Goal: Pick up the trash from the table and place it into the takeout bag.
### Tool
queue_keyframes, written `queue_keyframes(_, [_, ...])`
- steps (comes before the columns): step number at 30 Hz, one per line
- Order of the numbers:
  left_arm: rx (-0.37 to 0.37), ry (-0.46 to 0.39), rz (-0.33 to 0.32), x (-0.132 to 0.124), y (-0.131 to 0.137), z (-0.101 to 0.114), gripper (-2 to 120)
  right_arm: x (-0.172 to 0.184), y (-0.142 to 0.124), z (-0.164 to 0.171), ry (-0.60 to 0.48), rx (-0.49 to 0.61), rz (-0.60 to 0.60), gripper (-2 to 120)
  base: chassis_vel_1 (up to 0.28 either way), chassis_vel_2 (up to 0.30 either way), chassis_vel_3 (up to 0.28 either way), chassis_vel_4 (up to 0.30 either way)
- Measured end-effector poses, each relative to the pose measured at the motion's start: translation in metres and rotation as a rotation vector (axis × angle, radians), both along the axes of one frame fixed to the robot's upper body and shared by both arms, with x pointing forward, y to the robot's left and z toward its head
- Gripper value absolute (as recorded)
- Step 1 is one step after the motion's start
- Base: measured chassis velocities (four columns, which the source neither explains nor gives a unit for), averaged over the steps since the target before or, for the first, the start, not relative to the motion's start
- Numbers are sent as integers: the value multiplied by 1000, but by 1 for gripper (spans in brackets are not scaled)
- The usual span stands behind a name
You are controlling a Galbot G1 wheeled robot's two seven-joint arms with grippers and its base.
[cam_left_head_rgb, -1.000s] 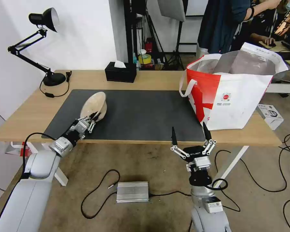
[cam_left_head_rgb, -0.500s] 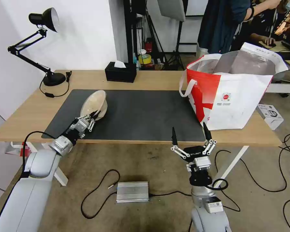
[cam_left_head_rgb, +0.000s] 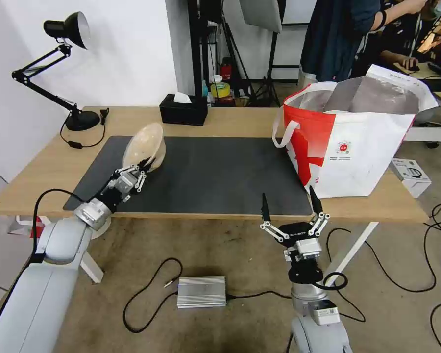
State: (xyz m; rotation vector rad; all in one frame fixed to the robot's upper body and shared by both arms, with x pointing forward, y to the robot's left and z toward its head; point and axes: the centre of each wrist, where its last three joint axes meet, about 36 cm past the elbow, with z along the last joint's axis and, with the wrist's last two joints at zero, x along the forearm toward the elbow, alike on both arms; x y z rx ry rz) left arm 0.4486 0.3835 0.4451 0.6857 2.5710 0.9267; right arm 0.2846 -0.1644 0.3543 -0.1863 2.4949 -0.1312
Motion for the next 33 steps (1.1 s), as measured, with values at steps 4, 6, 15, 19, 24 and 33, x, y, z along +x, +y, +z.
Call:
queue_keyframes(4, [10,-31,-27,7,-5,14,1,-1,0,1,-2,-1,0,100,0,0,0,0])
queue_keyframes(6, [15,-38,-37,9,-7,17,1,-1,0,1,-2,-2,-1,100,0,0,0,0])
queue_keyframes(15, [46,-64,-106,25,-17,40,1,-1,1,2,-4,-4,-3,100,0,0,0,0])
queue_keyframes(19, [46,-77,-135,34,-23,49,1,-1,3,2,-5,-5,-5,100,0,0,0,0])
queue_keyframes(24, [47,-93,-170,48,-31,60,1,-1,2,2,-6,-9,-10,100,0,0,0,0])
queue_keyframes(33, [41,-131,-226,75,-50,82,1,-3,0,1,-4,-16,-27,100,0,0,0,0])
